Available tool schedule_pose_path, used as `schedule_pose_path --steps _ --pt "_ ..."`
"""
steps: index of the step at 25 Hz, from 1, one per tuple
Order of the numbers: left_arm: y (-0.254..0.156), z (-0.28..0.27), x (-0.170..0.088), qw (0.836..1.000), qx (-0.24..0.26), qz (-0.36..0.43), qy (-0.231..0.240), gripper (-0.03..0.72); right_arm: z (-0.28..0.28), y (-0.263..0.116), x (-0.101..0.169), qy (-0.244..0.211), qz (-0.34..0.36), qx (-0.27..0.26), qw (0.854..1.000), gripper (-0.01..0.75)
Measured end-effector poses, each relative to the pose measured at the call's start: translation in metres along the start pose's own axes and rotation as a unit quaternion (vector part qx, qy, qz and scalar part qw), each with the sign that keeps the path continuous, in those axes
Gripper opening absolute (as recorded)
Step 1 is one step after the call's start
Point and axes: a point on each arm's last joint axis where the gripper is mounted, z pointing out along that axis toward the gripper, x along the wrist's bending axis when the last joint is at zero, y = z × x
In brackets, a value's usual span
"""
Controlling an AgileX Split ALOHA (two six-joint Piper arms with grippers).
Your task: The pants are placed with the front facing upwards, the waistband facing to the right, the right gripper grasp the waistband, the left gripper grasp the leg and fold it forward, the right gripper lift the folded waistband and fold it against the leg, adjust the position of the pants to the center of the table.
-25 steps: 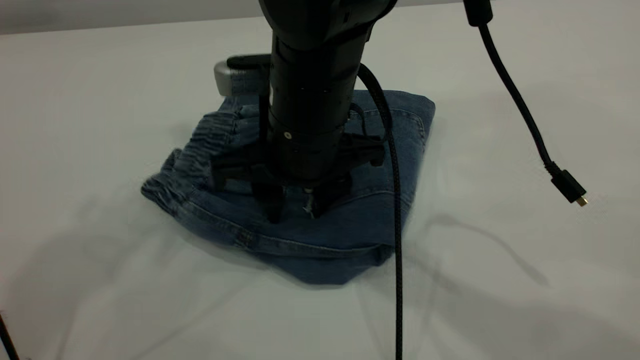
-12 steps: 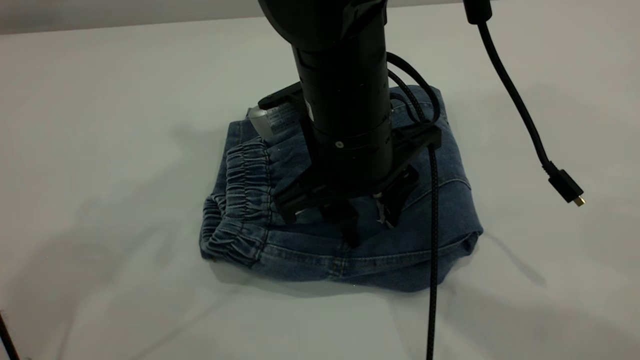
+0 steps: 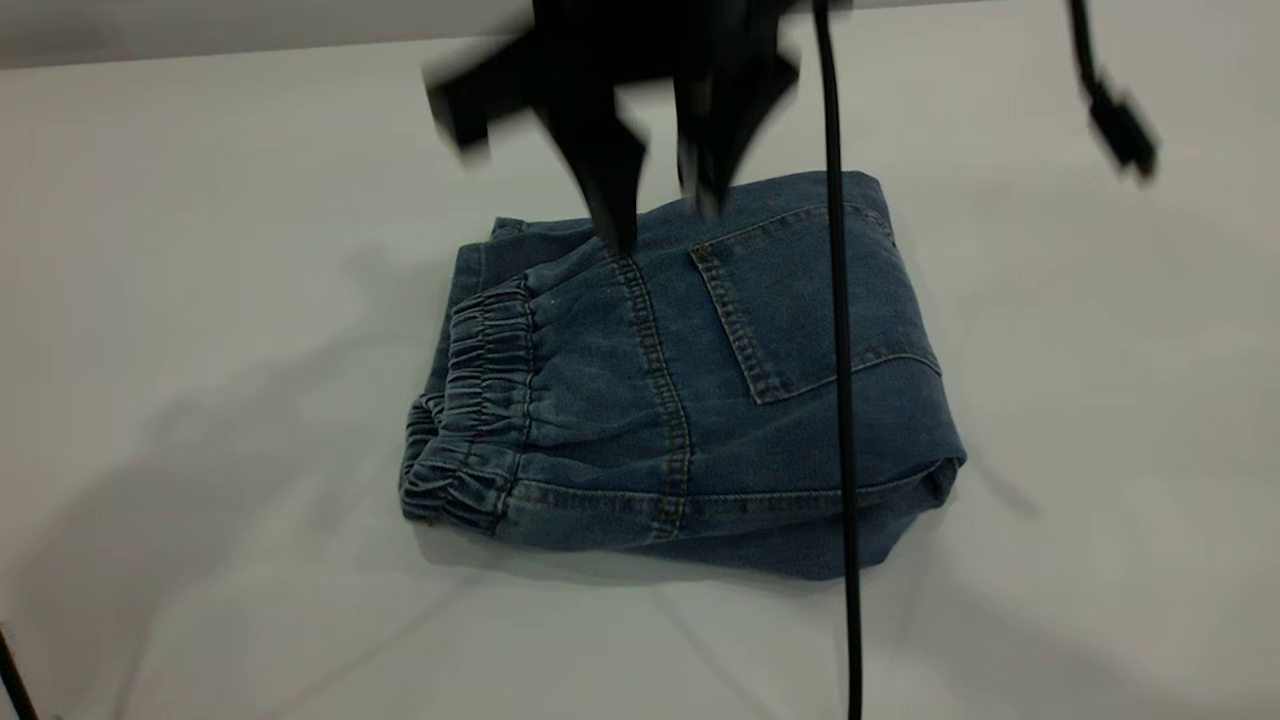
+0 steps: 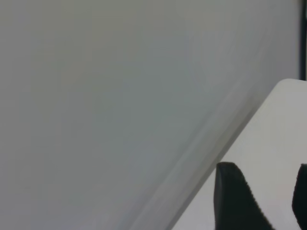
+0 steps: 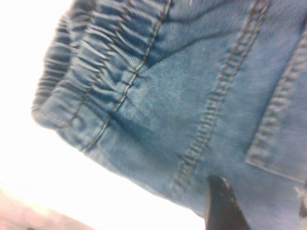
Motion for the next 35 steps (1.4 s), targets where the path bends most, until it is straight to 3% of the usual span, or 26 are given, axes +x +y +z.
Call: schedule_pose_path --steps 5,11,18,25,30,35 --pt "0.005 -0.012 -0.003 1.0 -0.007 0.004 0.001 0.305 -0.067 -0.019 -0.011 0.002 -0.04 -0.017 0.999 0.293" --pt "0.02 -0.038 -0.004 0.999 -0.035 0.017 0.022 0.305 -0.158 -0.051 -0.028 0.029 -0.049 -0.131 0.99 0.293" --pt "0.036 -0.07 -0.014 0.999 -0.053 -0.001 0.0 0.305 -0.227 -0.125 -0.035 0.062 -0.094 -0.227 0.967 0.293" --pt "0.03 -0.102 -0.03 0.998 0.033 -0.021 -0.045 0.305 -0.227 -0.2 -0.063 0.074 -0.097 -0.277 0.953 0.293" --pt "0.007 -0.13 -0.046 0.988 0.128 -0.063 -0.052 0.305 -0.198 -0.25 -0.084 0.058 -0.099 -0.272 0.955 0.293" --pt "-0.02 -0.164 -0.072 0.981 0.156 -0.11 -0.042 0.305 -0.171 -0.291 -0.103 0.037 -0.1 -0.3 0.948 0.293"
